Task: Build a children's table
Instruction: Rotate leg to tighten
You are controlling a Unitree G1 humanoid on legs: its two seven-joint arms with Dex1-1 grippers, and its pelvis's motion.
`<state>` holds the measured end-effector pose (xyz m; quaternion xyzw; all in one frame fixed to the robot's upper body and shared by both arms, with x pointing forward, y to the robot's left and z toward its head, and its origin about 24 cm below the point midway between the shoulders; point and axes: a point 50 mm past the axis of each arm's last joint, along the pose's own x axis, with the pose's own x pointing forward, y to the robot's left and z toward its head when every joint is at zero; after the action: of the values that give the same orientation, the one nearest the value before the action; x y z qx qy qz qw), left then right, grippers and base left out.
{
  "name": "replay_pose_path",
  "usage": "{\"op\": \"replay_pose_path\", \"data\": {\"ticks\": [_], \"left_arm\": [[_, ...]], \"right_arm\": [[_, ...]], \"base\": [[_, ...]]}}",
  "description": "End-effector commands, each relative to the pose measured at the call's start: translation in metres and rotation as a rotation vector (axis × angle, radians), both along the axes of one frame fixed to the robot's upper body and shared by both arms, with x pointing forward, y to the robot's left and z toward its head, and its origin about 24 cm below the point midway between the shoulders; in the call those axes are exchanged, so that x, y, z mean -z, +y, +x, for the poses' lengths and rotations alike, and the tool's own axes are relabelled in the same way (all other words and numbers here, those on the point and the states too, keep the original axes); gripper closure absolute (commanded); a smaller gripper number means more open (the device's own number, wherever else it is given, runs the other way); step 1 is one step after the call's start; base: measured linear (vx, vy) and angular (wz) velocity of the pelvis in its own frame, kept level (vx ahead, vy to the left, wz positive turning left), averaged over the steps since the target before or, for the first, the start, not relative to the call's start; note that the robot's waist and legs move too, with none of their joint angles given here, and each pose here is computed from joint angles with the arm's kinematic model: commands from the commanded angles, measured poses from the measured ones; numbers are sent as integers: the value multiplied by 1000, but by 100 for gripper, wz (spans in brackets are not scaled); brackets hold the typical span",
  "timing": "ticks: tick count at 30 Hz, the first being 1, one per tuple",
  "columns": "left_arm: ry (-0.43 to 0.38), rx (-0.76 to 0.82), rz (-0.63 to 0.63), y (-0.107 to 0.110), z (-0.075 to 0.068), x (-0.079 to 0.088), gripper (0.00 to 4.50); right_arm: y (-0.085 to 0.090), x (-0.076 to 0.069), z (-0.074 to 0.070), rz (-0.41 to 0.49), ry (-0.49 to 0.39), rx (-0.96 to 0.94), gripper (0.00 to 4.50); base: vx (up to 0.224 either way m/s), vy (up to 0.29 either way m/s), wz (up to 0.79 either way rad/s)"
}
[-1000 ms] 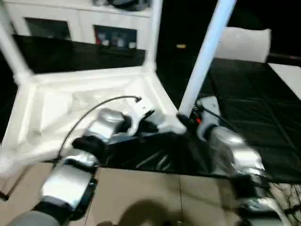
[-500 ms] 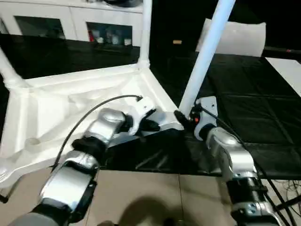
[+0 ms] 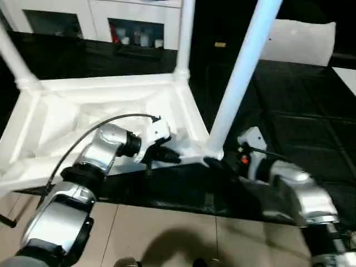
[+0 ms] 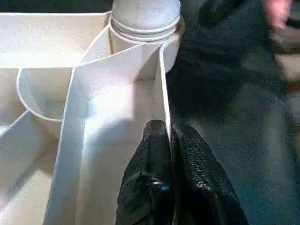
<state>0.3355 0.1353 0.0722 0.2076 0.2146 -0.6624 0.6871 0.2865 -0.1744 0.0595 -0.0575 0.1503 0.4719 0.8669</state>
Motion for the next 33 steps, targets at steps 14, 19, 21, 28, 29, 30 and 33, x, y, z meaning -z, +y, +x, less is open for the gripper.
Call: {"op": "replay_pose_path", "data": {"ticks": [14, 19, 21, 28, 29, 30, 33], "left_arm": [[88, 285, 109, 1, -18, 4, 450], [81, 301, 117, -1, -18, 3, 450], [80, 302, 117, -1, -18, 4, 450], [85, 303, 118, 0, -19, 5, 450], [85, 303, 118, 0, -19, 5, 450], [85, 303, 118, 0, -19, 5, 450], [89, 299, 120, 2, -20, 5, 450]], "right_arm": [[9, -12, -9, 79, 63, -314, 74], [12, -10, -8, 78, 84, -356, 105], [12, -10, -8, 76, 87, -367, 123], [14, -10, -8, 80, 106, -402, 174], [14, -10, -8, 80, 106, -402, 194], [14, -10, -8, 80, 106, -403, 197], [15, -10, -8, 81, 110, -411, 218]], "base": [[0, 0, 0], [0, 0, 0], [0, 0, 0], [0, 0, 0], [0, 0, 0], [0, 0, 0], [0, 0, 0]]}}
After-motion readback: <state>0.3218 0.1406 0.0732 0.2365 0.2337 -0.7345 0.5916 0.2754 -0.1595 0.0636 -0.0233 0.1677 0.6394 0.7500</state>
